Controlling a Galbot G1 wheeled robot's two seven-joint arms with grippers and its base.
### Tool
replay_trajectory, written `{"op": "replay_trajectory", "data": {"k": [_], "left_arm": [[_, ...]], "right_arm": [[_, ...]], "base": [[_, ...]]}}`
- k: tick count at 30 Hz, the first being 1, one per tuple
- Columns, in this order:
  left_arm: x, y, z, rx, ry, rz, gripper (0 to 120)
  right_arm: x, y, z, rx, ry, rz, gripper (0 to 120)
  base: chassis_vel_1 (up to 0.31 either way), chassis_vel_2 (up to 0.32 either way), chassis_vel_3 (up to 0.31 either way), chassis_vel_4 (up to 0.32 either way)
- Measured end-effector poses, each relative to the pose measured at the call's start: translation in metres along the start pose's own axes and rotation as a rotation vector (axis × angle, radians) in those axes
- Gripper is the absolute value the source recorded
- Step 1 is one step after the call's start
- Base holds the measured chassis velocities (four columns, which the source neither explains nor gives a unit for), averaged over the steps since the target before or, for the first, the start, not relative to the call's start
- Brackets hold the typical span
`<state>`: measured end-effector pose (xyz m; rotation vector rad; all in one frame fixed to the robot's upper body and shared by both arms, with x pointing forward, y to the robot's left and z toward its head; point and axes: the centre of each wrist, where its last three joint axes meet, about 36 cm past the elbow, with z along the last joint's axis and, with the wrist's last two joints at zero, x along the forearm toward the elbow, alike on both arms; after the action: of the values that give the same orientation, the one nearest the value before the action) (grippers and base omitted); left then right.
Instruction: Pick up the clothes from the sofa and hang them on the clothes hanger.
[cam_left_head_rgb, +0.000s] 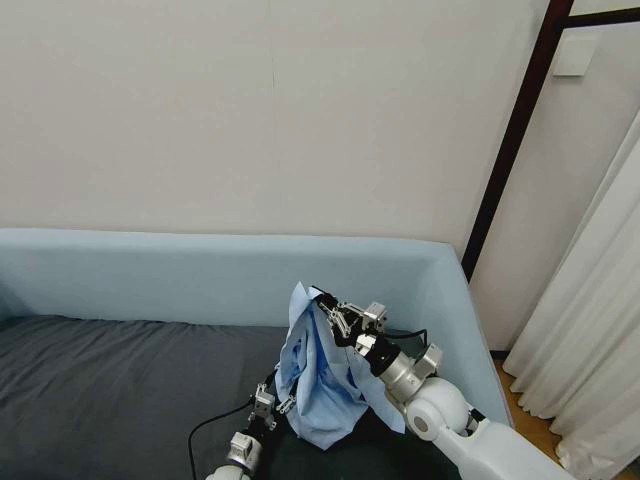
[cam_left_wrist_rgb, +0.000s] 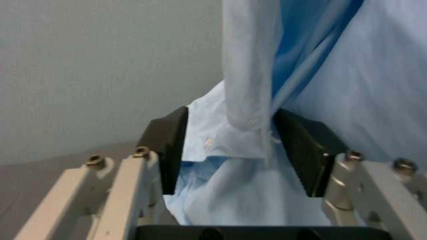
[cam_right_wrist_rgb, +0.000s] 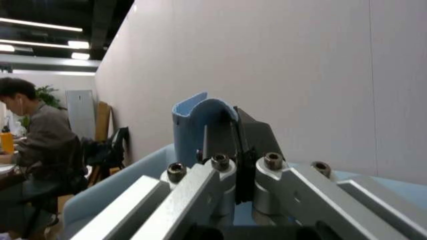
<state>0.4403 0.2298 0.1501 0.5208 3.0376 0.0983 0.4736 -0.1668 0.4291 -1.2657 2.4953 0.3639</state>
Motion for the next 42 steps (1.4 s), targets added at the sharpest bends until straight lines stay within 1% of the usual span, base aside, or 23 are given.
{"op": "replay_trajectory", "data": {"k": [1,3,4,9,10,12,13,20,22,35,39,41,42], "left_arm": [[0.001,0.0,0.0,0.0,-0.001,-0.001,46],[0.003,0.002,0.0,-0.002,-0.01,-0.004,34],[0.003,0.002,0.0,-0.002,-0.01,-0.004,34],[0.016,0.01,-0.001,-0.014,-0.016,0.003,12],[0.016,0.01,-0.001,-0.014,-0.016,0.003,12],[0.019,0.009,0.0,-0.014,-0.015,0.004,3],[0.019,0.009,-0.001,-0.014,-0.017,0.004,0],[0.025,0.006,-0.003,-0.018,-0.031,0.012,0],[0.03,0.007,-0.005,-0.024,-0.036,0.021,0],[0.06,0.029,-0.019,-0.061,-0.079,0.014,0],[0.068,0.028,-0.023,-0.062,-0.085,0.019,0],[0.072,0.026,-0.022,-0.06,-0.08,0.024,2],[0.073,0.023,-0.02,-0.054,-0.079,0.021,7]], "right_arm": [[0.0,0.0,0.0,0.001,0.001,0.0,0],[0.001,0.0,0.001,0.004,0.004,0.0,0],[0.001,0.0,0.001,0.004,0.004,0.0,0],[0.005,-0.006,0.006,0.015,0.024,0.016,0],[0.005,-0.006,0.006,0.015,0.024,0.016,0],[0.006,-0.009,0.006,0.019,0.026,0.026,0],[0.007,-0.01,0.006,0.02,0.025,0.031,0],[0.009,-0.017,0.004,0.034,0.025,0.055,0],[0.012,-0.022,0.004,0.04,0.024,0.085,0],[0.021,-0.03,0.011,0.045,0.029,0.141,0],[0.026,-0.032,0.012,0.047,0.031,0.153,0],[0.029,-0.033,0.011,0.048,0.033,0.157,0],[0.03,-0.033,0.01,0.049,0.032,0.156,0]], "base": [[0.0,0.0,0.0,0.0],[0.0,0.0,0.0,0.0],[0.0,0.0,0.0,0.0],[0.0,0.0,0.0,0.0],[0.0,0.0,0.0,0.0],[0.0,0.0,0.0,0.0],[0.0,0.0,0.0,0.0],[0.0,0.0,0.0,0.0],[0.0,0.0,0.0,0.0],[0.0,0.0,0.0,0.0],[0.0,0.0,0.0,0.0],[0.0,0.0,0.0,0.0],[0.0,0.0,0.0,0.0]]}}
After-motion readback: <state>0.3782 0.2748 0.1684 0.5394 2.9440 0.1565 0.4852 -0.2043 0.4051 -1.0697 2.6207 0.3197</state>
